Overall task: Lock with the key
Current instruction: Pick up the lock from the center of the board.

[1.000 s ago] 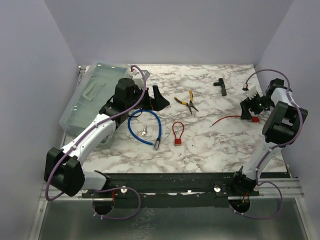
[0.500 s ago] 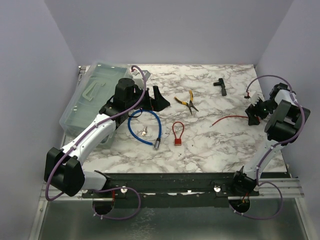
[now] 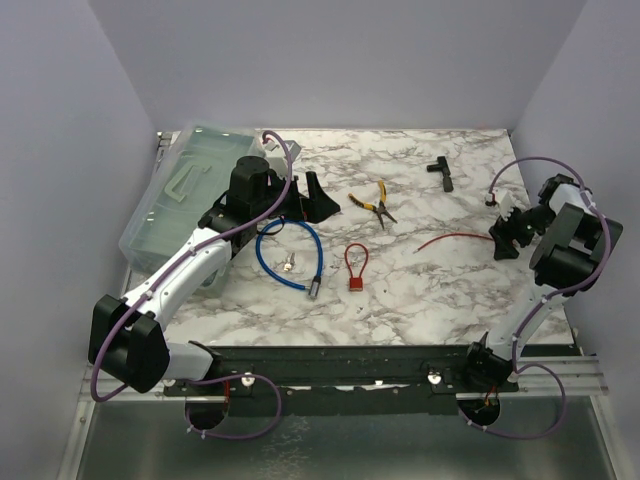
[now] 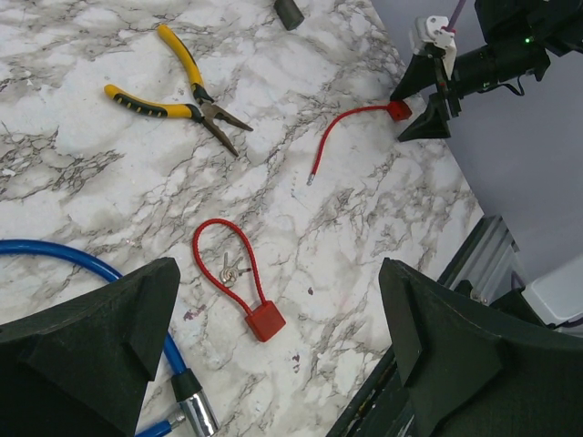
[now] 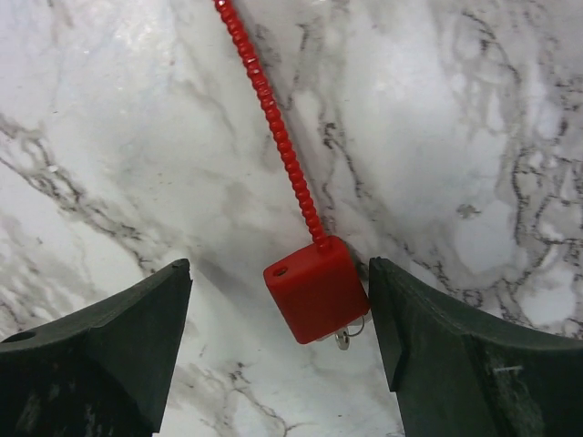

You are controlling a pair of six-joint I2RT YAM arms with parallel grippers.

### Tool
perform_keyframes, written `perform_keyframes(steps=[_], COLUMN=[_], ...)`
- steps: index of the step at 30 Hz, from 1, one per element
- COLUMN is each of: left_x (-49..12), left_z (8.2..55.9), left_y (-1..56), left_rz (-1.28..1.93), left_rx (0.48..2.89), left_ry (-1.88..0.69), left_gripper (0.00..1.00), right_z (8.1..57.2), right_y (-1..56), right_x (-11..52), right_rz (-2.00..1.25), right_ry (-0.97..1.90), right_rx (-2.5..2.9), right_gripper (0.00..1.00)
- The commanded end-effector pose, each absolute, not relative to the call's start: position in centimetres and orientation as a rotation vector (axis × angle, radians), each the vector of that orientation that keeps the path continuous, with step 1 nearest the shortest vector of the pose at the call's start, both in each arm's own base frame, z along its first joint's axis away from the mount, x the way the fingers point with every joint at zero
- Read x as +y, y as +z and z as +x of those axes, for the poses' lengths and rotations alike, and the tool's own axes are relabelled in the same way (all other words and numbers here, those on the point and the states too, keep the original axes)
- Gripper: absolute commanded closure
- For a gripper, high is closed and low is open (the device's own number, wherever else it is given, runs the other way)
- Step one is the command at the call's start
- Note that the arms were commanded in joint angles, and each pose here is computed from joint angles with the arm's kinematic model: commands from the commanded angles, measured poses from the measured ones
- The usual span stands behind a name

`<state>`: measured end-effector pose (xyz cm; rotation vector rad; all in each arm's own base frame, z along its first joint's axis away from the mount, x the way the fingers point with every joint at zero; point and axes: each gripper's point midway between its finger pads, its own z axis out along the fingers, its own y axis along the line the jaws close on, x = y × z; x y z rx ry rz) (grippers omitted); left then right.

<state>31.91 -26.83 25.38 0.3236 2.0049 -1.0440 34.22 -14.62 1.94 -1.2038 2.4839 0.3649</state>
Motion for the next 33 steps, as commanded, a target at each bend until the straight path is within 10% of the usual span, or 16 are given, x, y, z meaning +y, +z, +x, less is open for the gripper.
perform_keyframes(steps=[1,33], left_x=[-27.3,-28.1], left_z=[32.1,31.9], left_y=[27.5,29.8], left_rz=[0.357,0.552], left_rx=[1.937,1.846], left_ry=[-1.071,-1.064], left_gripper=[0.01,0.01], right_z=[29.4,32.6], right_y=[0.2,11.3], right_x=[-12.1,-9.7], right_rz=[-1.198,-1.167], right_ry=[0.596,0.225], right_rx=[2.559,2.158], right_gripper=[0.16,0.72])
